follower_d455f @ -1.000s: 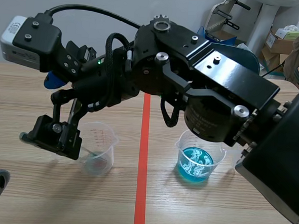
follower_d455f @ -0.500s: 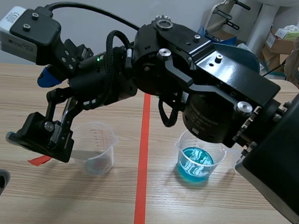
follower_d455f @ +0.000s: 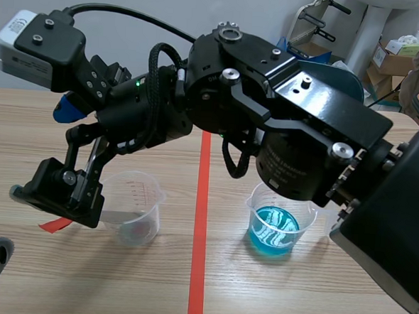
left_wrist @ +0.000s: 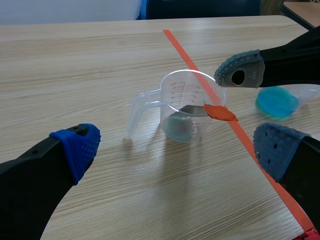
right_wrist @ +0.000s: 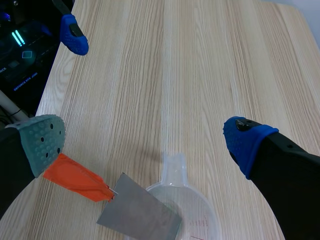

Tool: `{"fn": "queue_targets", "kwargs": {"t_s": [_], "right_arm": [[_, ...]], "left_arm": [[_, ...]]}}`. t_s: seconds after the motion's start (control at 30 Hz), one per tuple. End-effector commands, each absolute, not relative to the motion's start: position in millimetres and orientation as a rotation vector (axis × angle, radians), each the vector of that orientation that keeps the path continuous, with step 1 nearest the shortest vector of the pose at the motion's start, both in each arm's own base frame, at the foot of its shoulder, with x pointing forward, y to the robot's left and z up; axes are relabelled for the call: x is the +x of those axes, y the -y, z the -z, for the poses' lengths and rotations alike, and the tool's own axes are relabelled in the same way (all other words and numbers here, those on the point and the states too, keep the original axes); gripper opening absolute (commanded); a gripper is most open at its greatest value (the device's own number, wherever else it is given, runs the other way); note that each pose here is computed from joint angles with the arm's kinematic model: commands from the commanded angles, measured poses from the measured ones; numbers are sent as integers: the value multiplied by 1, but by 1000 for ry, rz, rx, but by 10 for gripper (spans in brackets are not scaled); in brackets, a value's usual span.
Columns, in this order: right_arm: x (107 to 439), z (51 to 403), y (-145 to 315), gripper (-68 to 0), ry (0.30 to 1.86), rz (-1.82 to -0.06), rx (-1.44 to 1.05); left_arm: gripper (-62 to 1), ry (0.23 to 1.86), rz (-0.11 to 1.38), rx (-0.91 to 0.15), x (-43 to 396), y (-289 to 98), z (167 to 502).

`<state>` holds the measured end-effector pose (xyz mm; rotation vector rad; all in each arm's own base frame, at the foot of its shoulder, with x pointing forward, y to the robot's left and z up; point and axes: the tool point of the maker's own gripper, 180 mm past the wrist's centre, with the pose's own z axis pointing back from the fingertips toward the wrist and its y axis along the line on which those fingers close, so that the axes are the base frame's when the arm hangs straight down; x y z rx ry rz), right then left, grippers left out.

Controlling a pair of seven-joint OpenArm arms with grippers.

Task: Do the redox reaction experiment

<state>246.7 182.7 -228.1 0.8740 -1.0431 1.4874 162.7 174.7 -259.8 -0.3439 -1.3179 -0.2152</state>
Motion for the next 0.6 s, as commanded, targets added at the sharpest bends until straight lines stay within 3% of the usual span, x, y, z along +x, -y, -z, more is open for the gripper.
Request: {"fn": "queue_targets", "kwargs": {"t_s": [0.0, 0.57], "right_arm": [[248, 216, -185, 4, 1075, -1503, 883], [249, 218, -184, 4, 1072, -1509, 871]], "left_arm": [[14, 1339, 208, -364, 163, -169, 254], [14, 1339, 208, -364, 163, -169, 254]]}}
